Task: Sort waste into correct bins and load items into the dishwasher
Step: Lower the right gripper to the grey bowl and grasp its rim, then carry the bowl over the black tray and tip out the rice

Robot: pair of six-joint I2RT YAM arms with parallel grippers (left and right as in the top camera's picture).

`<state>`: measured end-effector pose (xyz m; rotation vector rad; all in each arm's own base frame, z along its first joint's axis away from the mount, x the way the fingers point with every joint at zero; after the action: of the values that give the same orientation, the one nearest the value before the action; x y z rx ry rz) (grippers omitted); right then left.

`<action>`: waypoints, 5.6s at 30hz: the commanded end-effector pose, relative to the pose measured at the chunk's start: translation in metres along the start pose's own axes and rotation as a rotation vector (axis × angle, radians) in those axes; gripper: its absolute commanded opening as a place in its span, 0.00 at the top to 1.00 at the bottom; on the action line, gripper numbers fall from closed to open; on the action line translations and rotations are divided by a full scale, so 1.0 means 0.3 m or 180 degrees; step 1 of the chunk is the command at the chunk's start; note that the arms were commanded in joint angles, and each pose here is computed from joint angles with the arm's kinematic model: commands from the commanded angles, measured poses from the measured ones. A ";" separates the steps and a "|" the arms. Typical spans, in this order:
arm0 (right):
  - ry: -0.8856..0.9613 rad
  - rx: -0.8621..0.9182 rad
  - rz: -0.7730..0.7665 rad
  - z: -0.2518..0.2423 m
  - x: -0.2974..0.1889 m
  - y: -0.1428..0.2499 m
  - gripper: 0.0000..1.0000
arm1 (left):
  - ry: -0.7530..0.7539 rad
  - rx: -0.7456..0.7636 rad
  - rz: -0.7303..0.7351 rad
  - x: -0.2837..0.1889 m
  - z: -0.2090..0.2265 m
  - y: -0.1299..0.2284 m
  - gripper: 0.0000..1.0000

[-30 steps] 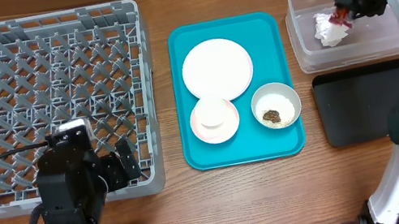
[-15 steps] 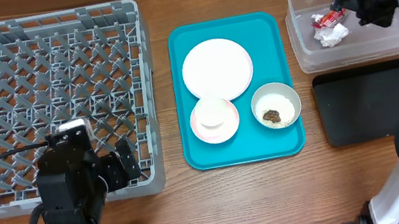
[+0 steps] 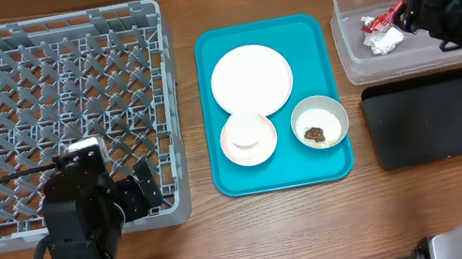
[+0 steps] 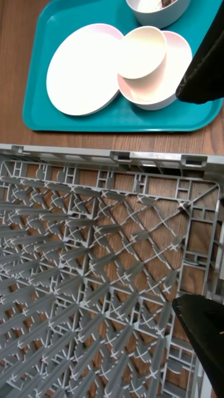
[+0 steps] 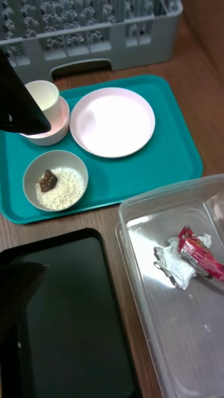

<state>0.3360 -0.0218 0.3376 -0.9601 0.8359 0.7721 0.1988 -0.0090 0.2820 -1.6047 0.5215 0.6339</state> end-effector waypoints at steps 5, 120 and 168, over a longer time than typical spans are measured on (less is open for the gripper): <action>-0.0056 -0.0128 -0.0196 -0.014 -0.091 0.184 0.33 | 0.0058 -0.0046 -0.0085 -0.023 -0.009 -0.023 0.00; -0.0908 0.0264 0.0375 -0.056 0.378 0.178 0.96 | 0.0119 -0.0039 -0.0024 -0.023 -0.016 -0.012 0.00; -0.3613 0.2757 -0.0040 -0.629 0.288 0.137 0.96 | 0.0119 -0.0040 -0.0024 -0.023 -0.016 -0.012 0.00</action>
<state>0.2933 -0.1626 0.1812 0.2589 0.1114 0.6857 0.1968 -0.0115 0.2809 -1.6085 0.5491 0.6301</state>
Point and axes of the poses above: each gripper's point midway between its finger pads, its own x axis out along the fingers, its own z axis along the line the jaws close on, y = z × x, the point moved 5 cm from there along -x, back along the fingers, and after that the axes turned 2 degrees about x, right-handed, at the moved point
